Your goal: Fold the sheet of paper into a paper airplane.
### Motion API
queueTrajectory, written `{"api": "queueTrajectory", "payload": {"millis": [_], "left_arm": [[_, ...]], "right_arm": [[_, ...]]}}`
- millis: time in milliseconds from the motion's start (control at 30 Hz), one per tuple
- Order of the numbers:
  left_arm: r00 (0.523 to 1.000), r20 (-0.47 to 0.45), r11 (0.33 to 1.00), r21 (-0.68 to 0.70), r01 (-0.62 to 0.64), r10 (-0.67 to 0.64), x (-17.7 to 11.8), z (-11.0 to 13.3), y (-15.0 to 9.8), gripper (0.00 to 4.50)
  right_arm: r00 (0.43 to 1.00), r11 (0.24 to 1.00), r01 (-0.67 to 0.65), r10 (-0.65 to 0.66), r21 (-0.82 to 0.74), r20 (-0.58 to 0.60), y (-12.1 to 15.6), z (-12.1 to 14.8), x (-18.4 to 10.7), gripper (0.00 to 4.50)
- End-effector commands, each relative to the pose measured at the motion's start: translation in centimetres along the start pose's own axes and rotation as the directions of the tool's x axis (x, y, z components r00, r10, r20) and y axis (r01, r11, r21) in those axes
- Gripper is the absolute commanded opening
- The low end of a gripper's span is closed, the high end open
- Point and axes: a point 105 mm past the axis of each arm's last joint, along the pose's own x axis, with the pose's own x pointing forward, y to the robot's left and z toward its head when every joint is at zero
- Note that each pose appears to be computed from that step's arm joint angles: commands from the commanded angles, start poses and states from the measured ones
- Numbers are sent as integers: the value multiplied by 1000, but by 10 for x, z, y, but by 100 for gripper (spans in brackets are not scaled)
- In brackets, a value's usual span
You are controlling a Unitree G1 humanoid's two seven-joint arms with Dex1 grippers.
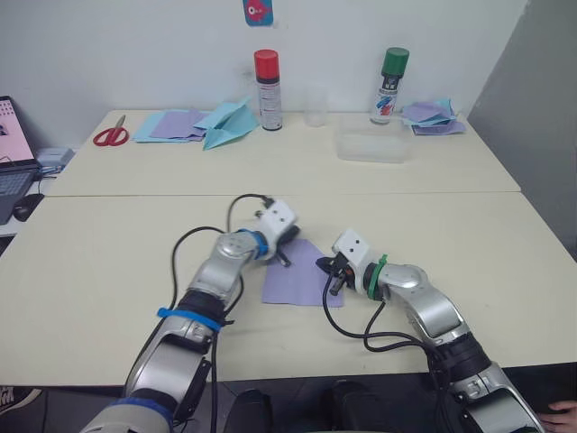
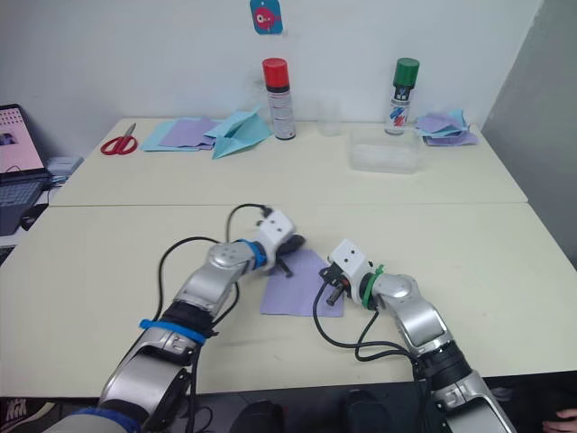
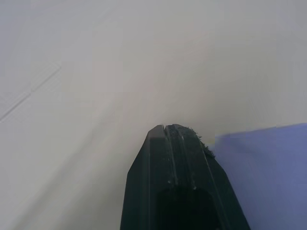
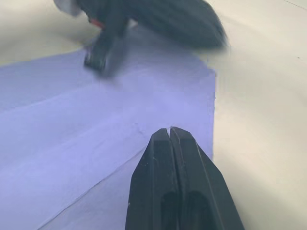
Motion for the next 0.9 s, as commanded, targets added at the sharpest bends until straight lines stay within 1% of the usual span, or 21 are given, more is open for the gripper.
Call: {"api": "queueTrajectory", "payload": {"millis": [33,100,167,267,367,400,500,567,833,900], "left_arm": [[968,238,991,-121,-55,83,-19,50,15,0],[961,259,980,-195,-46,97,-34,50,17,0],[964,250,964,-265,-21,90,-46,44,15,0],[978,208,929,-366,46,33,-61,26,3,75],[980,195,894,-431,121,-39,-67,18,-13,165],[982,179,900,-417,130,-59,-67,14,-18,203],[994,93,924,-374,82,-51,-61,-3,-19,295],[995,80,931,-357,77,-52,-57,-7,-18,295],[986,127,957,-255,135,-105,-43,4,-26,295],[981,147,966,-208,152,-123,-41,11,-29,256]], "right_arm": [[998,999,44,-43,16,-50,-7,-12,5,4],[998,999,44,-43,17,-41,-8,-8,8,4],[999,999,40,-40,15,-36,-8,-7,10,4],[999,999,33,-33,16,-33,-8,-6,12,0],[999,1000,25,-25,15,-33,-7,-5,13,0],[999,1000,22,-22,14,-33,-7,-5,13,0],[999,1000,5,-4,14,-36,-5,-6,14,0],[999,1000,-4,5,12,-38,-3,-6,14,0],[999,1000,-1,1,13,-40,-3,-7,14,0],[999,1000,7,-6,13,-41,-5,-7,13,0]]}}
